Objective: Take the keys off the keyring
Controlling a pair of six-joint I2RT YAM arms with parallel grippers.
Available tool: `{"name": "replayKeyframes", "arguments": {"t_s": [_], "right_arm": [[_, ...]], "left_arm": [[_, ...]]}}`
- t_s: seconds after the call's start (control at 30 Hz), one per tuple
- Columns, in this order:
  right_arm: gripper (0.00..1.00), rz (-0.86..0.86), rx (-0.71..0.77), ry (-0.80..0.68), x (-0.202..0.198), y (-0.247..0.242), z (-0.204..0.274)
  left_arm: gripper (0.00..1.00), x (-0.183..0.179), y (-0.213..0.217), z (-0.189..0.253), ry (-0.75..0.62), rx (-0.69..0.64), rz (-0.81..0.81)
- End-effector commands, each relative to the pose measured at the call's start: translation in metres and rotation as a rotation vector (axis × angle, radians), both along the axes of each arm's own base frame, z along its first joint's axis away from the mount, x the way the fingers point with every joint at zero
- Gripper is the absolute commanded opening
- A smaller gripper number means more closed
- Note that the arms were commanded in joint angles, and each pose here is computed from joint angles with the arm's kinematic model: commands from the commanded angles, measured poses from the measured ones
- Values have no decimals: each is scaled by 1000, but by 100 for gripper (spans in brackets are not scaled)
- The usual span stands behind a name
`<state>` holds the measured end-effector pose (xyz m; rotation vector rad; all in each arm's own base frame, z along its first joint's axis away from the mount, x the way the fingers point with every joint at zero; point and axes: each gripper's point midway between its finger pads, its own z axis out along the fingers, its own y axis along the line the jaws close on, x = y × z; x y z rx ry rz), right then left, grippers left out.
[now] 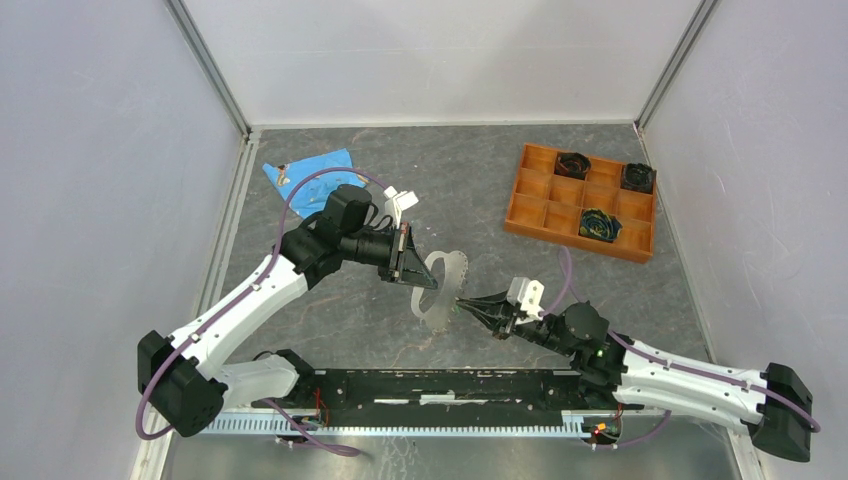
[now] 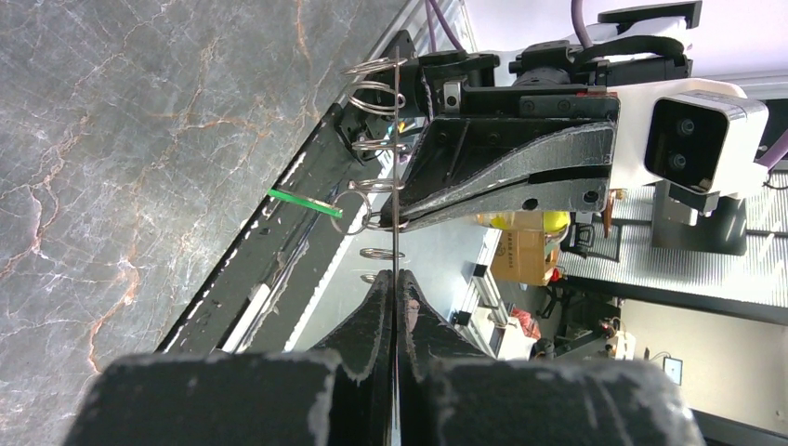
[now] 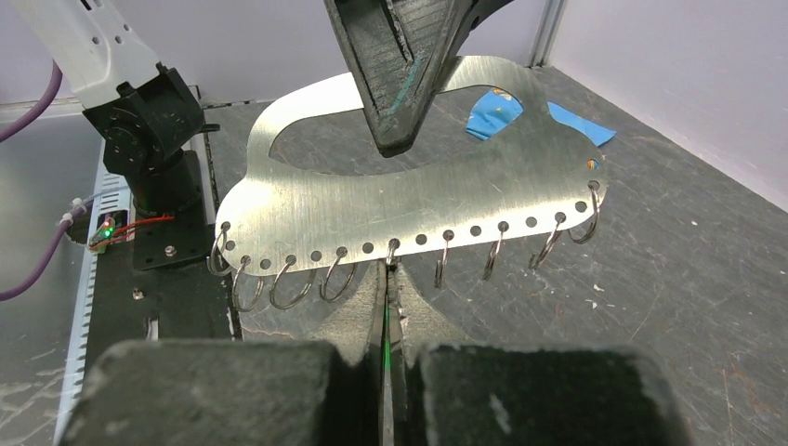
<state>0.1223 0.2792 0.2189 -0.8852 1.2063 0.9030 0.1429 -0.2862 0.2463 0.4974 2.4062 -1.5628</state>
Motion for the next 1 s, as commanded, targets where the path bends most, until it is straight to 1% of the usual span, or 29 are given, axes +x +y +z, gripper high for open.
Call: {"name": "replayKeyframes", "arguments": {"t_s": [0.0,0.43,0.67,0.73,0.97], "right_arm": [[1,-21,95,-50,1,-6,36],[1,-2,134,-50,-5,-11,32],[2,-5,115,-37,-5,-12,21],[4,-6,114,-33,-5,-13,18],[22,-3,99,-25,-7,-14,9]], "left_arm": [[2,-2,1,5,-41,-21,-31],[2,3,-5,3,-20,-48,-10],[2,4,-6,13,-34,-63,-6],[2,4,-5,15,-40,-64,-4],[2,2,-4,27,-64,-79,-4]]}}
